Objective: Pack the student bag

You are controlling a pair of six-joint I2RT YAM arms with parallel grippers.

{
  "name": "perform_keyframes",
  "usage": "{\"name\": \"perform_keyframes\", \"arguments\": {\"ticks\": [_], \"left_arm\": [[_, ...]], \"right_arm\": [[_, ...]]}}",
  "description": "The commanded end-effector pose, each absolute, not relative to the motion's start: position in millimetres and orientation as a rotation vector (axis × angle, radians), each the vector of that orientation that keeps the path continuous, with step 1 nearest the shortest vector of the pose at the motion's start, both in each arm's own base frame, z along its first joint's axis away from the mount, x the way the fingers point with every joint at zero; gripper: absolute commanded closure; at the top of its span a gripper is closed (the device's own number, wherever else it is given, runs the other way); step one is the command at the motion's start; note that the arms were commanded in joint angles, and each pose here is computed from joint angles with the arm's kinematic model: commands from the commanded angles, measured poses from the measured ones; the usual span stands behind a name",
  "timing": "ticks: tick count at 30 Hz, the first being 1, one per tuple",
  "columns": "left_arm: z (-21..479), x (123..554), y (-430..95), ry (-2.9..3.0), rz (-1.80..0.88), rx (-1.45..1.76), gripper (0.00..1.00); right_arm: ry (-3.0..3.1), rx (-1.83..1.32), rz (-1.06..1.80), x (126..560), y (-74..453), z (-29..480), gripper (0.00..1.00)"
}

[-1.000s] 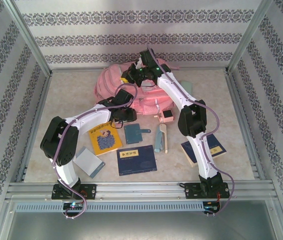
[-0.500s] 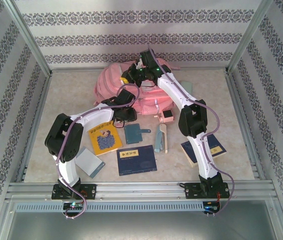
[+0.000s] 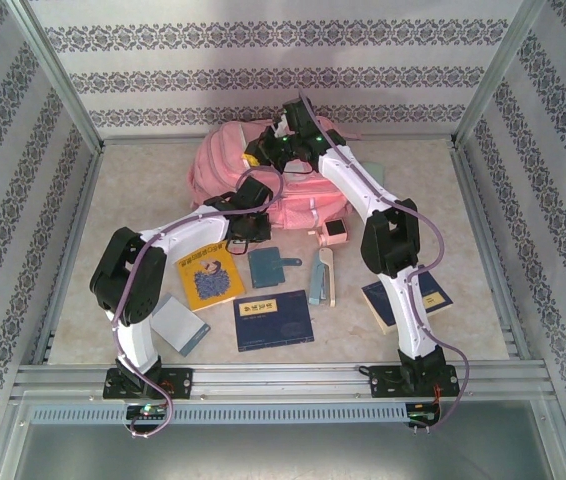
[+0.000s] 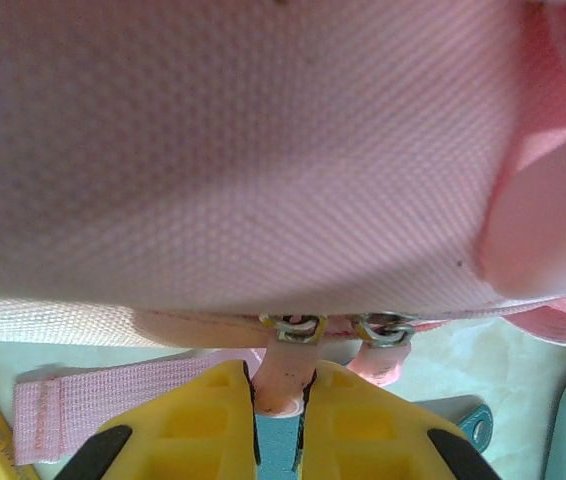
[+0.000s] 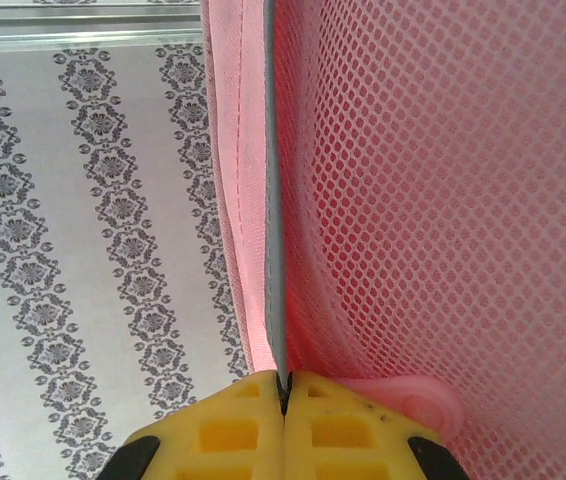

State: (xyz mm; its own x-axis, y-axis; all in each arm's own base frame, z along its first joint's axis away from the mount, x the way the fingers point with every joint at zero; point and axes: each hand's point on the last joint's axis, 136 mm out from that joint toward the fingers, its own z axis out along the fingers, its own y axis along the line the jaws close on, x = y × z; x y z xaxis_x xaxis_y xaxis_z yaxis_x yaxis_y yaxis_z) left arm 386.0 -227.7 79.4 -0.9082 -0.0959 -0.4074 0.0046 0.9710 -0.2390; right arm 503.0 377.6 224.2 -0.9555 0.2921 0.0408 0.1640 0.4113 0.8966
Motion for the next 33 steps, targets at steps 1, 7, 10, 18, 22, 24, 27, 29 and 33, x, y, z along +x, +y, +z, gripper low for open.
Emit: {"name": "perform_keyframes", "arguments": {"ticks": [1,7,10,18,22,24,27,29,33], "left_arm": [[103,391,-220,2.627,-0.265,-0.009,1.00],[111,385,-211,2.617,-0.227,0.034,1.00],[112,385,-202,2.618,-0.213,0.023,1.00],[116,384,-179,2.621,-0.163,0.007,1.00],[119,381,-166,2.620,-0.157,-0.013,1.00],[121,378,-159,2.619,-0.153,-0.028,1.00],[122,375,-144,2.620,-0.132,-0.066,1.00],[126,373,-129,2.616,-0.115,-0.120,1.00],[137,371,-98,2.585,-0.122,-0.215,1.00]], "right_arm": [[2.464,0.247,1.636,485,371,277,1.00],[2.492,0.227,1.535,490,354,265,1.00],[2.510,0.202,1.492,490,348,259,1.00],[2.535,0.164,1.435,490,340,249,1.00],[2.542,0.147,1.399,491,334,247,1.00],[2.546,0.134,1.375,492,331,246,1.00],[2.558,0.113,1.331,492,327,242,1.00],[2.570,0.100,1.283,492,322,239,1.00],[2.602,0.108,1.176,494,309,229,1.00]]}}
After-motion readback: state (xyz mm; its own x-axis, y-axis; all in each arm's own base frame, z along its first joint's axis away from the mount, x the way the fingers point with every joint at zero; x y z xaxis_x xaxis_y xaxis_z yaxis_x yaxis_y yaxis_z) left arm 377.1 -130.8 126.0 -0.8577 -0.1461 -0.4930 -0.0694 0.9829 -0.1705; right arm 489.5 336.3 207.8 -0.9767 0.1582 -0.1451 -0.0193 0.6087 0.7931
